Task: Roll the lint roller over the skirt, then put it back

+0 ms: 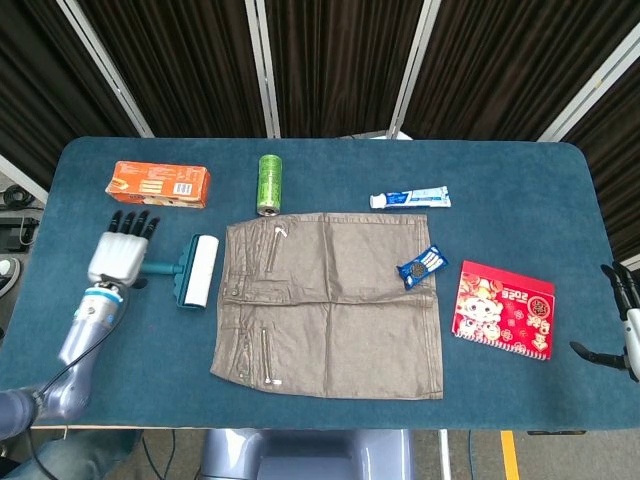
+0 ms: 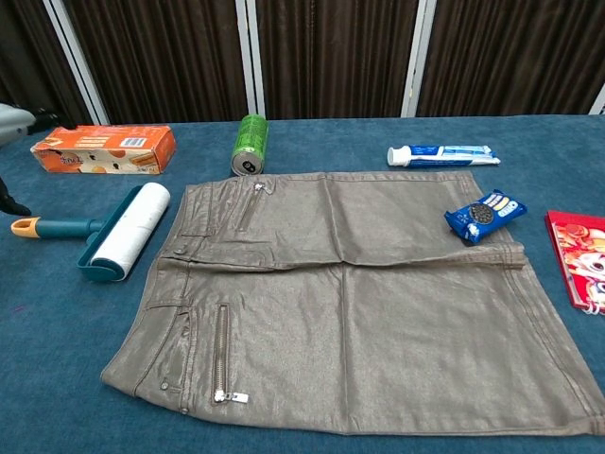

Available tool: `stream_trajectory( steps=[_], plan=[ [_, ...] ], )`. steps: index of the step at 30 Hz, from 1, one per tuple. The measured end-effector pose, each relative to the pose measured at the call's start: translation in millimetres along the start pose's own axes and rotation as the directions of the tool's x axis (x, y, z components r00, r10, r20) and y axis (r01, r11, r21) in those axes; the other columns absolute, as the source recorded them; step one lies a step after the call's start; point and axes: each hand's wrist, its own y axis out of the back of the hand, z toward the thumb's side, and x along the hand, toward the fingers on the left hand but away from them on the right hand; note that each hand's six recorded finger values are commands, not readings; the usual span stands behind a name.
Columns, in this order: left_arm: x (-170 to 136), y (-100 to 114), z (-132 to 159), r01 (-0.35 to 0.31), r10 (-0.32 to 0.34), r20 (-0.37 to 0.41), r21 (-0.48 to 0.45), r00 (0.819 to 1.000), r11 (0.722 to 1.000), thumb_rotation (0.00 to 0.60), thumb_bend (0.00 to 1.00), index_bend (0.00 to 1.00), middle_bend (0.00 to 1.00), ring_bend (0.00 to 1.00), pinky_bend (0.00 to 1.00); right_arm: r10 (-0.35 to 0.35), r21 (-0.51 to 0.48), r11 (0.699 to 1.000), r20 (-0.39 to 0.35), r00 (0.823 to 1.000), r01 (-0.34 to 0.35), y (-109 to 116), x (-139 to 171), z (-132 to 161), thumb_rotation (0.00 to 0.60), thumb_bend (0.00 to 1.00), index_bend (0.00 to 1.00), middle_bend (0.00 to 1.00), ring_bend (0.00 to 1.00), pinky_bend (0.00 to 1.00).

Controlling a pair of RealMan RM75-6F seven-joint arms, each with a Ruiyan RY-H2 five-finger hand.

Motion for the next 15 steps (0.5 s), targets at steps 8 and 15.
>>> stream_trajectory(
  steps=[8,15],
  plan=[
    [-59,27,-42,-0.116,0.088,-0.124,-0.242,0.988,0.963,0.6,0.0,0.0,0.0,0.0,0.0,-0.002,-0.007,1.0,-0.043,0.999,0.001,1,3,6,0.6,0.0,0.0,0.0,0.0,0.0],
    [-126,35,-58,-0.214,0.179,-0.149,-0.273,0.973,0.938,0.6,0.0,0.0,0.0,0.0,0.0,-0.039,0.065,0.997,-0.062,0.997,0.043,6,5,7,0.6,0.0,0.0,0.0,0.0,0.0]
  ],
)
